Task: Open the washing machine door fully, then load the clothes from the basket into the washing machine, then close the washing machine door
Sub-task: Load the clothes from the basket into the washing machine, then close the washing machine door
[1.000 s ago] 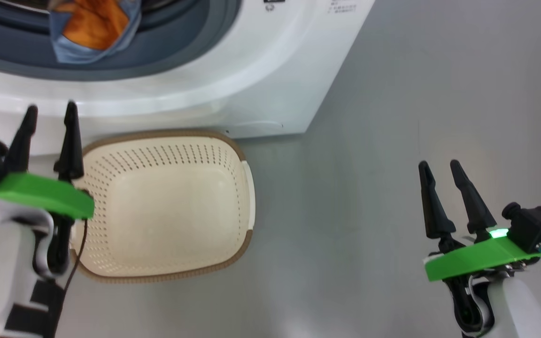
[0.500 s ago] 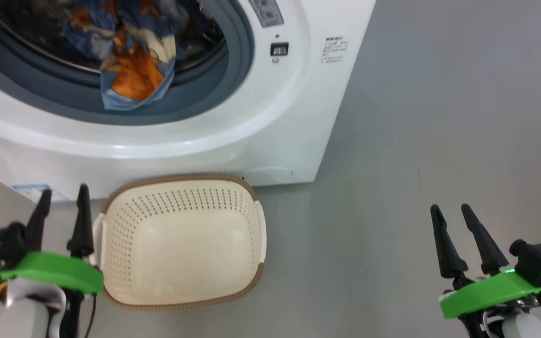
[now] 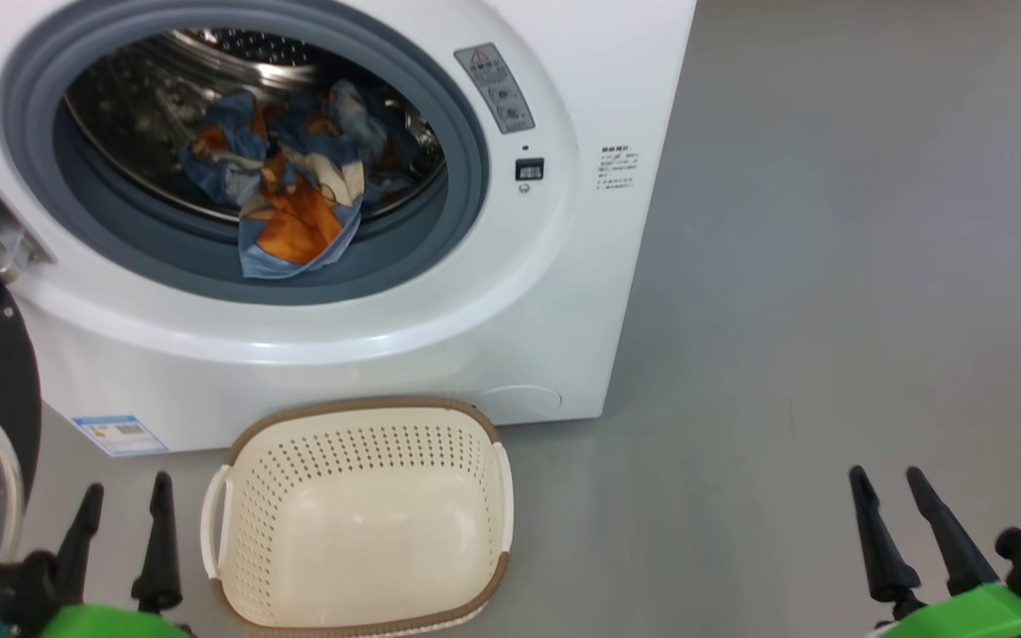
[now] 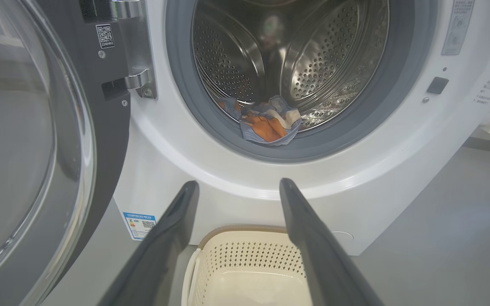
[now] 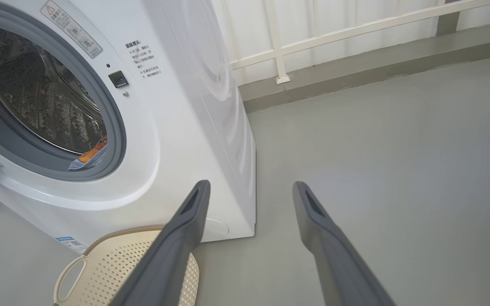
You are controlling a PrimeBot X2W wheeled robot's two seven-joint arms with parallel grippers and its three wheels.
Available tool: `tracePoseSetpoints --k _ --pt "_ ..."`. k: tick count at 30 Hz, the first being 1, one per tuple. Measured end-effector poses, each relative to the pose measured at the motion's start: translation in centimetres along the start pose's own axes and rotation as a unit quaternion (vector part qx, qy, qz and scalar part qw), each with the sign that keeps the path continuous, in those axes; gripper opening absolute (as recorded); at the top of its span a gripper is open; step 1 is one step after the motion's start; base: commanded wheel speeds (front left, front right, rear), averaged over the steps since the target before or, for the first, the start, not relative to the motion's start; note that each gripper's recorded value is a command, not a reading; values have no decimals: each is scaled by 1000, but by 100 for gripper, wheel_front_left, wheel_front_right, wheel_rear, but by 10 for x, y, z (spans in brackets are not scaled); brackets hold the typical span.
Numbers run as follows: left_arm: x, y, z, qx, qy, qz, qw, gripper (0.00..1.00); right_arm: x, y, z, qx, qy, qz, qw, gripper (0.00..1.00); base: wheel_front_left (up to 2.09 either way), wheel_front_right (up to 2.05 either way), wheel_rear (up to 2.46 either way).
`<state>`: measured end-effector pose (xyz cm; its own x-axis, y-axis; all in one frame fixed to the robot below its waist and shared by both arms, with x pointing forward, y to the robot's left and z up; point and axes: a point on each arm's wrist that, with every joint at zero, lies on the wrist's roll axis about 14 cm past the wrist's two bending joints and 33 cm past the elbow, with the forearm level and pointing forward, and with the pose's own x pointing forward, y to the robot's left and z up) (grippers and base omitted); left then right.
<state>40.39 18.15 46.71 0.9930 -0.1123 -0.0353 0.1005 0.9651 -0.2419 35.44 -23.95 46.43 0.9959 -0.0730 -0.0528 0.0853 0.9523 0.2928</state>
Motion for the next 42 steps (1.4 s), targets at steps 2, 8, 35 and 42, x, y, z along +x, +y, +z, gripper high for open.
tracePoseSetpoints --k 2,8,35,42 --pt "-8 2 2 2 -4 4 1000 100 -6 -5 2 0 -3 -7 1000 100 0 0 0" --pt "-24 7 11 1 -18 17 1000 100 -9 -4 7 0 -12 -4 1000 100 0 0 0" --pt "-34 16 12 5 -20 31 999 100 -4 2 2 0 -4 5 1000 100 -1 1 0" --pt "-34 17 11 5 -19 33 999 100 -3 2 2 1 -3 6 1000 100 -76 76 0"
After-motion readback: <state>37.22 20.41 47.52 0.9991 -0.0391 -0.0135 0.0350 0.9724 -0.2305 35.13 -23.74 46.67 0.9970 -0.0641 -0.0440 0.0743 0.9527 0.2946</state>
